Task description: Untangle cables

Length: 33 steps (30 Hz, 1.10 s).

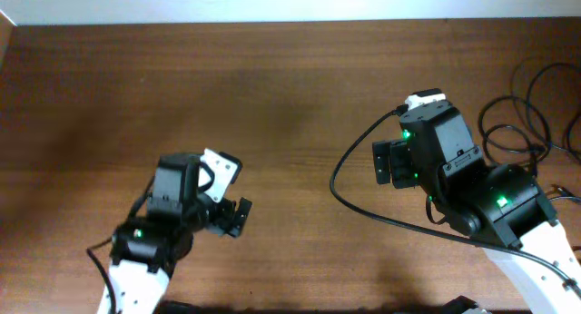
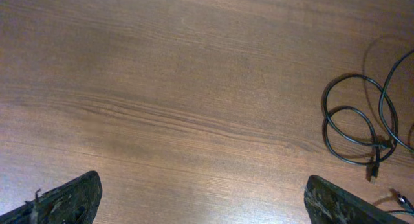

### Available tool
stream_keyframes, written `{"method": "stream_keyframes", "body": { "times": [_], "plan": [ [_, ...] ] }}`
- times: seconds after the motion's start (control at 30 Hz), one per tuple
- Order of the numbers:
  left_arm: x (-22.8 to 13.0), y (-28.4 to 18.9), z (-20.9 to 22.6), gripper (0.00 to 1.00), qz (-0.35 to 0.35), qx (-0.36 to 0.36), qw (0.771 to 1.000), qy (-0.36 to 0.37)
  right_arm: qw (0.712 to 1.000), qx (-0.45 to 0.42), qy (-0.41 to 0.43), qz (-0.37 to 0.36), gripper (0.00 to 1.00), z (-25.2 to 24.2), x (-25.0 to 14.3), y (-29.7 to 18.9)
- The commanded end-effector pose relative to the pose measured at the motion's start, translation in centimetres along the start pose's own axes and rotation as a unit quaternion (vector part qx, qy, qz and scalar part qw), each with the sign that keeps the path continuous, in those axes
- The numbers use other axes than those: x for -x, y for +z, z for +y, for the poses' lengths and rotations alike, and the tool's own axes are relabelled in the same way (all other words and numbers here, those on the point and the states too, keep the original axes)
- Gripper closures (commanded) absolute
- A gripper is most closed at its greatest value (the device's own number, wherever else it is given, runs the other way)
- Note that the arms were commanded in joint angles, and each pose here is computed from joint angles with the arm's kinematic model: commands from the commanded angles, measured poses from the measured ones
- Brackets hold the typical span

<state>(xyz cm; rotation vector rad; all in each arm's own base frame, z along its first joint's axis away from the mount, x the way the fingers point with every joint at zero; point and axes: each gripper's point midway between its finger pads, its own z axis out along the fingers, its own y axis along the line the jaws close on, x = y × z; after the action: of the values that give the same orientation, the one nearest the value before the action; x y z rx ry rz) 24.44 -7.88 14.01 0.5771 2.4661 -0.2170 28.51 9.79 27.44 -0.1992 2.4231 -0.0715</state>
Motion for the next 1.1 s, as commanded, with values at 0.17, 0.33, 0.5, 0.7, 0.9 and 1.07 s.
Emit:
{"method": "stream_keyframes", "body": {
  "times": [0.17, 0.33, 0.5, 0.7, 0.9, 1.07],
  "plan": [
    [-3.3, 2.0, -0.9, 0.01, -0.087, 0.003, 0.996, -0.016, 1.0, -0.007, 0.004, -0.001, 0.01, -0.2, 0.0, 0.1],
    [-3.6, 1.8, -1.3, 0.01, -0.148, 0.004, 0.989, -0.003, 1.0, -0.007, 0.004, -0.001, 0.01, -0.2, 0.0, 0.1],
    [-2.5, 2.2, -1.7, 0.01, -0.234, -0.001, 0.972, 0.02, 1.0, -0.007, 0.004, -0.001, 0.01, -0.2, 0.0, 0.1],
    [-2.3, 1.8, -1.7, 0.01, -0.286, 0.004, 0.958, 0.019, 1.0, -0.007, 0.004, -0.001, 0.01, -0.2, 0.0, 0.1],
    [-0.7, 0.3, -0.9, 0.01, -0.374, 0.024, 0.927, 0.008, 1.0, -0.007, 0.004, -0.001, 0.01, -0.2, 0.0, 0.1],
    [0.1, -1.2, 0.3, 0.01, -0.405, 0.053, 0.913, 0.003, 1.0, -0.007, 0.004, -0.001, 0.01, -0.2, 0.0, 0.1]
  ]
}}
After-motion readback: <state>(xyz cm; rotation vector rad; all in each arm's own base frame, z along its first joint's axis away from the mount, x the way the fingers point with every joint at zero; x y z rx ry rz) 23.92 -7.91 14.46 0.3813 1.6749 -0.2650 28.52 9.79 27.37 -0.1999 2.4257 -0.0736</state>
